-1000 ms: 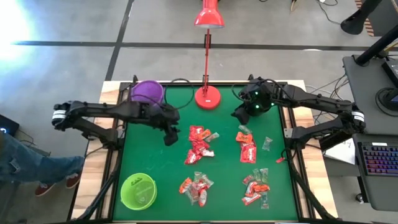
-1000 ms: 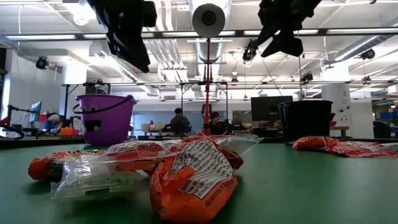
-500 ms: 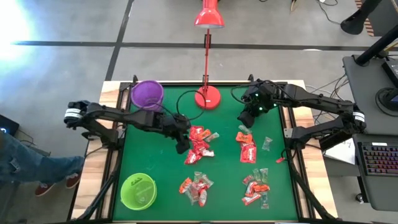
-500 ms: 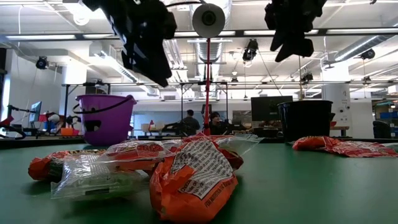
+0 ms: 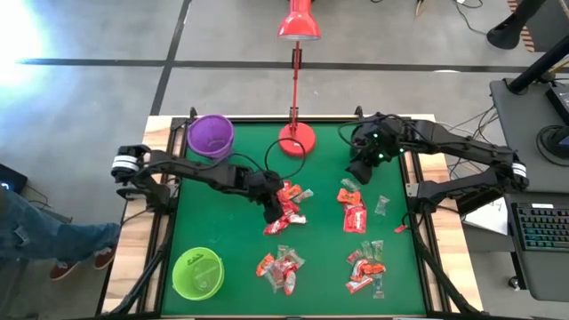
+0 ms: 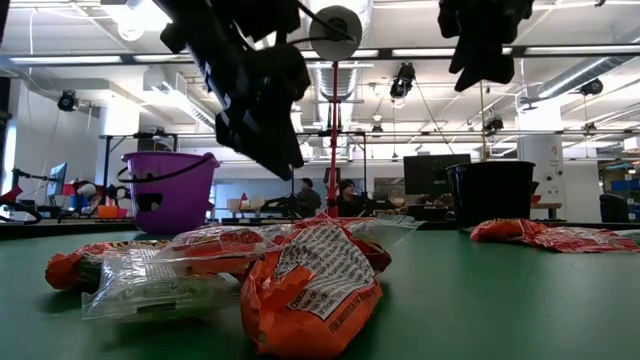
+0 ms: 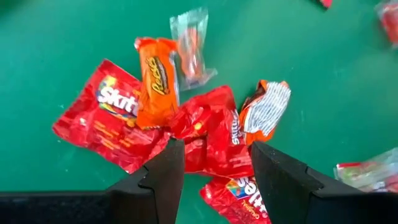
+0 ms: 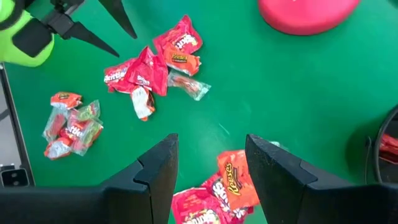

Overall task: Sort candy
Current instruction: Put the red candy into the violet bucket

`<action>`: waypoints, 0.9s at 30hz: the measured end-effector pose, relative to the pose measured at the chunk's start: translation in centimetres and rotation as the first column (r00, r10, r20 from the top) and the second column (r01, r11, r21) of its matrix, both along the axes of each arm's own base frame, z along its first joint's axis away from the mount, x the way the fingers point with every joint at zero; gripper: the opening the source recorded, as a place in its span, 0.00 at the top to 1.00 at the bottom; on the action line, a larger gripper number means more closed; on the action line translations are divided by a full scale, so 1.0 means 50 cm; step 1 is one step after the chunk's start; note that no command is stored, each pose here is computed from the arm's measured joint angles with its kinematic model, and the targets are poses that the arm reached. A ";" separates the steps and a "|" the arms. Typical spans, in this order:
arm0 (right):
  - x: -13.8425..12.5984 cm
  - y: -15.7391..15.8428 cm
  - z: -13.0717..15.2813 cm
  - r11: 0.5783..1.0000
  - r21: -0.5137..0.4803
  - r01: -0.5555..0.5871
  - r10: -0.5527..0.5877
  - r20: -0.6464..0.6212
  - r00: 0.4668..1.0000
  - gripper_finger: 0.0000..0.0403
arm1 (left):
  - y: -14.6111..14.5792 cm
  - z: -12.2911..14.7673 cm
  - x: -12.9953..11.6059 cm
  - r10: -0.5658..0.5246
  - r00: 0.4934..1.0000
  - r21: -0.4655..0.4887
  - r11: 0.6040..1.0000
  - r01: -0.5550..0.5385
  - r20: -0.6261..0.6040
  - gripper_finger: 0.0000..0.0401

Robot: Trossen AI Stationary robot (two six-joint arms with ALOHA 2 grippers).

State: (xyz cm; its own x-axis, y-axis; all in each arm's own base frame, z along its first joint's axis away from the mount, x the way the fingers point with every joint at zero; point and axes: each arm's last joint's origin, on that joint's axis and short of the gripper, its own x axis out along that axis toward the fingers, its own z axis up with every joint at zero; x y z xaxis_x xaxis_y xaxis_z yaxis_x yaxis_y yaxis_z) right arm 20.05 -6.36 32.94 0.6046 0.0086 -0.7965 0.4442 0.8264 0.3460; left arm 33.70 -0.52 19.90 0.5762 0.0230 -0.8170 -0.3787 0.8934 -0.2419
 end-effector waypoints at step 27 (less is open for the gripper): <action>-0.019 0.007 0.009 1.000 0.002 0.005 -0.005 0.004 1.000 0.56 | -0.008 -0.106 0.043 -0.014 0.997 -0.055 0.998 0.010 -0.070 0.58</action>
